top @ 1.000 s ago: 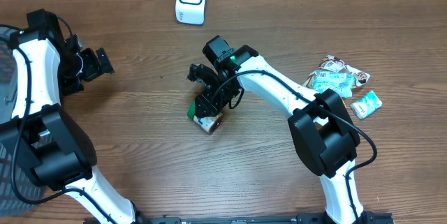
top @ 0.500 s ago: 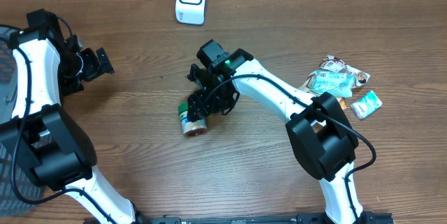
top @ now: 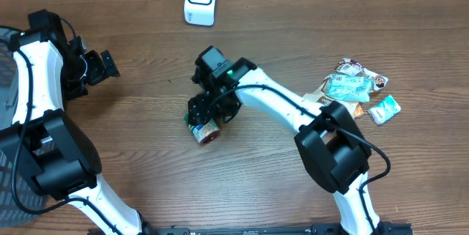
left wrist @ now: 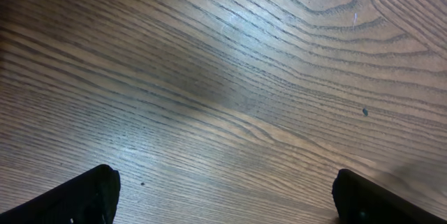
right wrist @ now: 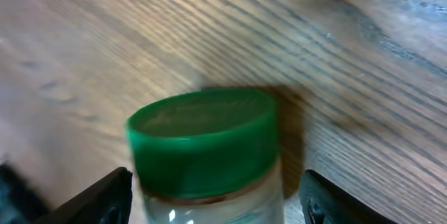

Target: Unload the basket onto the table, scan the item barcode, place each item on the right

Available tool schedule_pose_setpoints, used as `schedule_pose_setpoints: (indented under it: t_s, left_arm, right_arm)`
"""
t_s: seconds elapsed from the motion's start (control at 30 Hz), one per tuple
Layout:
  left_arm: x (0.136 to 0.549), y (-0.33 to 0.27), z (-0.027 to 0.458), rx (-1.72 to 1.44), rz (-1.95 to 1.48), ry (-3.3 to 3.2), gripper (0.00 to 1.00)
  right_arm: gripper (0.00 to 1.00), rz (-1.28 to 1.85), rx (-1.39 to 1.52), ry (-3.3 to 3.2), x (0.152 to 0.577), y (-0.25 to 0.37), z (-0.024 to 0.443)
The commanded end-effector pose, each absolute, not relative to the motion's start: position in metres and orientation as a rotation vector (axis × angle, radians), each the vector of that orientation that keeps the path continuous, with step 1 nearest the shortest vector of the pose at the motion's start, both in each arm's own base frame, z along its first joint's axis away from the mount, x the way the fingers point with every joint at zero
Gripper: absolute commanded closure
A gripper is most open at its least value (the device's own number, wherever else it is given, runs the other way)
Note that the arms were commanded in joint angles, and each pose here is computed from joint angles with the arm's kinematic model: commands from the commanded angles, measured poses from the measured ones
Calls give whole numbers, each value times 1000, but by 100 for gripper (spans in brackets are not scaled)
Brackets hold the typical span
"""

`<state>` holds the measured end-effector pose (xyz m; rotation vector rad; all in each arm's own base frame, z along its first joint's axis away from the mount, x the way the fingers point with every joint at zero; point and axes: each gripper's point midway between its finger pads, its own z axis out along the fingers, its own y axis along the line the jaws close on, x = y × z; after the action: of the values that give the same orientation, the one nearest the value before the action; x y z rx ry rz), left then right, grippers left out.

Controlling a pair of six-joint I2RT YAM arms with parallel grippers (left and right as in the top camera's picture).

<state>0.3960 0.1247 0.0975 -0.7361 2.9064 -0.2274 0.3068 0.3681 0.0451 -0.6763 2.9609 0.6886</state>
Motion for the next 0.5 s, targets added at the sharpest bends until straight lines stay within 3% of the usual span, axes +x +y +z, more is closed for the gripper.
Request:
schedule_pose_setpoints:
  t_s: [0.0, 0.23, 0.47]
  left_arm:
    - [394, 125, 101, -748, -211, 2899, 0]
    - [394, 125, 101, -748, -211, 2899, 1]
    - [394, 125, 101, -748, -212, 2899, 0]
  right_arm:
    - [32, 453, -616, 2923, 321, 354, 36]
    - [34, 585, -878, 2895, 296, 359, 15]
    - [33, 570, -905, 2913, 290, 353, 10]
